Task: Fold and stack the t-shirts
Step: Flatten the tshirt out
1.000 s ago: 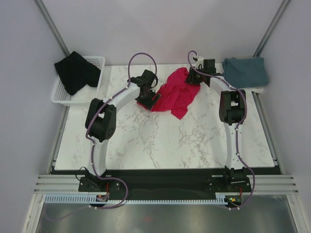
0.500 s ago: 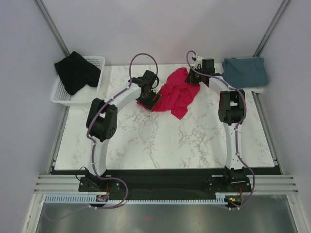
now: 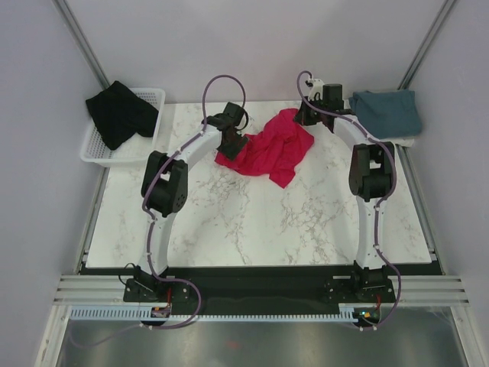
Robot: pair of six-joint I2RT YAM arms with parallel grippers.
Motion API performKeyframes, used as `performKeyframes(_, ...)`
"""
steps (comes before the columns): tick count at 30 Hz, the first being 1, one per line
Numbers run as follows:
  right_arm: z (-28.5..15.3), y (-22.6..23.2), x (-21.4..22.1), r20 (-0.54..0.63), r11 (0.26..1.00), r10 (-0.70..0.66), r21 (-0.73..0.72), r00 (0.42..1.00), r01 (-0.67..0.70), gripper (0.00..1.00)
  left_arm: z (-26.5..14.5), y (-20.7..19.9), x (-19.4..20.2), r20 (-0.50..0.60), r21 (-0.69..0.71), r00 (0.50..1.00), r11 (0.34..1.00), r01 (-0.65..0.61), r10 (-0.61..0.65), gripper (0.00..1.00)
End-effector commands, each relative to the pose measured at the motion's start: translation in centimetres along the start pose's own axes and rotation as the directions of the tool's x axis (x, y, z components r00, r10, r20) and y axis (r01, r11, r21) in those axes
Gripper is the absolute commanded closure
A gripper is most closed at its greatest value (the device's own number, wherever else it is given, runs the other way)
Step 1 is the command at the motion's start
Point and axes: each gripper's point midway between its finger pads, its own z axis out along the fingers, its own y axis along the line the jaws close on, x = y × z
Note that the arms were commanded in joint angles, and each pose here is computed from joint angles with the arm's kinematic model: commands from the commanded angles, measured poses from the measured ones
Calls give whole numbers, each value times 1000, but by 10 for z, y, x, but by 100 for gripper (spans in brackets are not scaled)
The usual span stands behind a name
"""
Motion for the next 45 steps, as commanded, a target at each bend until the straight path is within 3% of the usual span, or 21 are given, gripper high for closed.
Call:
performKeyframes(1,-24,14,-38,80,999,-42,-6,996,43,99,-2,26,-39,104,-86,994,996,-7,16,25)
performKeyframes(7,-33,15,-33,66,998,-55,8,996,54,98,-11,24,-66,174,-48,985,999,21,-12,30)
performKeyframes(17,-42,21,-38,77,999,-46,15,996,45,100,-76,8,-113,329,-48,944,999,24,-7,32)
performKeyframes(24,-46,22,-39,78,999,-48,20,996,46,100,-34,-19,-99,254,-3,967,1000,-17,17,30)
performKeyframes(28,-50,24,-40,81,999,-52,20,995,51,100,4,-26,-84,192,-5,980,999,-50,50,34)
performKeyframes(37,-52,24,-44,88,999,-52,21,995,50,100,18,-28,-83,190,5,980,998,-62,60,42)
performKeyframes(38,-52,23,-43,86,999,-50,23,995,48,100,17,-27,-84,192,4,979,998,-63,61,46)
performKeyframes(40,-53,24,-43,86,999,-49,24,995,47,100,14,-26,-86,198,4,978,998,-63,61,66)
performKeyframes(41,-53,23,-44,88,999,-51,25,995,49,100,12,-25,-86,199,1,978,998,-61,59,89)
performKeyframes(42,-53,24,-44,87,999,-50,24,995,48,100,7,-22,-88,206,-10,977,998,-55,55,98)
performKeyframes(45,-58,25,-50,100,998,-57,31,993,54,100,-9,-16,-95,230,-20,972,999,-40,43,98)
